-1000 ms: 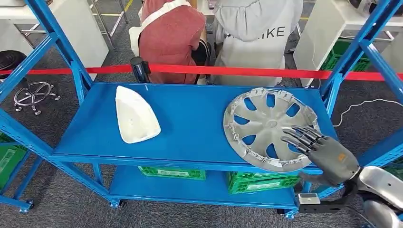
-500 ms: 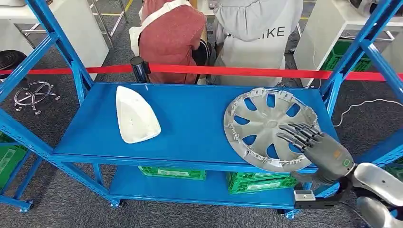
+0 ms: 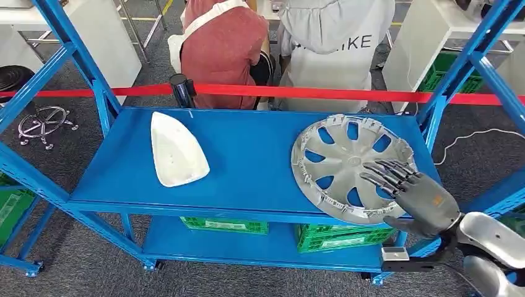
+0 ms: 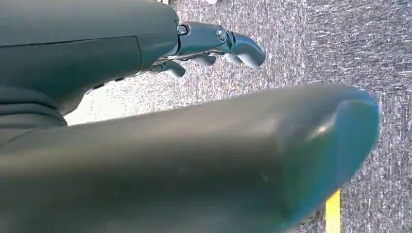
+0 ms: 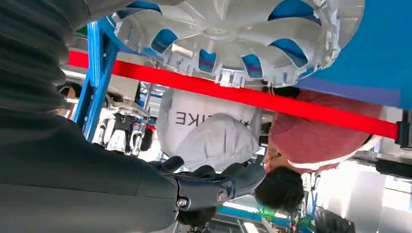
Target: Take the parts from the cabinet and place them on the table.
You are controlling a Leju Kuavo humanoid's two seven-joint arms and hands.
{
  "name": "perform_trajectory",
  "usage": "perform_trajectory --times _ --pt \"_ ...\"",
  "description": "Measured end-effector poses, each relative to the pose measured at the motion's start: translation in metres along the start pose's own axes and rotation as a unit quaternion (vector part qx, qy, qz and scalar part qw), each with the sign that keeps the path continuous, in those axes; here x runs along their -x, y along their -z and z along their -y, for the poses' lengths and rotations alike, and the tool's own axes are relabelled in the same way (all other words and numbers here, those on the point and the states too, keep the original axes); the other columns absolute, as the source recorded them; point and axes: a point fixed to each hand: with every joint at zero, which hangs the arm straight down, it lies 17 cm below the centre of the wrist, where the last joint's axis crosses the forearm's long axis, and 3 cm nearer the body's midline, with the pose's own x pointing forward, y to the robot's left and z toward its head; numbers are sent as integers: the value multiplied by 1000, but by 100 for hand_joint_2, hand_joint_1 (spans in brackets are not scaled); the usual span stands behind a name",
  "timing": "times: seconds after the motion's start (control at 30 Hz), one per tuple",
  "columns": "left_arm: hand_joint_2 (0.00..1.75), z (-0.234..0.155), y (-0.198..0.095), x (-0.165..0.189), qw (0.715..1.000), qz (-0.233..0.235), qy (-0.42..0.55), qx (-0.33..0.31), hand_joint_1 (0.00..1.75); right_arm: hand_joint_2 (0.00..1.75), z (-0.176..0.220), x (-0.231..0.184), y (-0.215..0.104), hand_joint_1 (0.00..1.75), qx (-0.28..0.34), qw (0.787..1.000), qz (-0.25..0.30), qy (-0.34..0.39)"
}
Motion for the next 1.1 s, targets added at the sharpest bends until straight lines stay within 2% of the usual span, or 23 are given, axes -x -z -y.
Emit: perform_trajectory --times 0.3,0.7,1.1 --pt "0 16 -2 0 1000 -1 -6 13 0 175 -32 -9 -7 0 -25 999 -16 -32" --pt "0 22 -4 6 1000 -8 -18 15 0 175 -95 -41 6 0 -78 996 -3 32" --pt "0 22 -6 12 1000 -12 -18 15 0 175 -115 -63 7 0 -91 994 1 60"
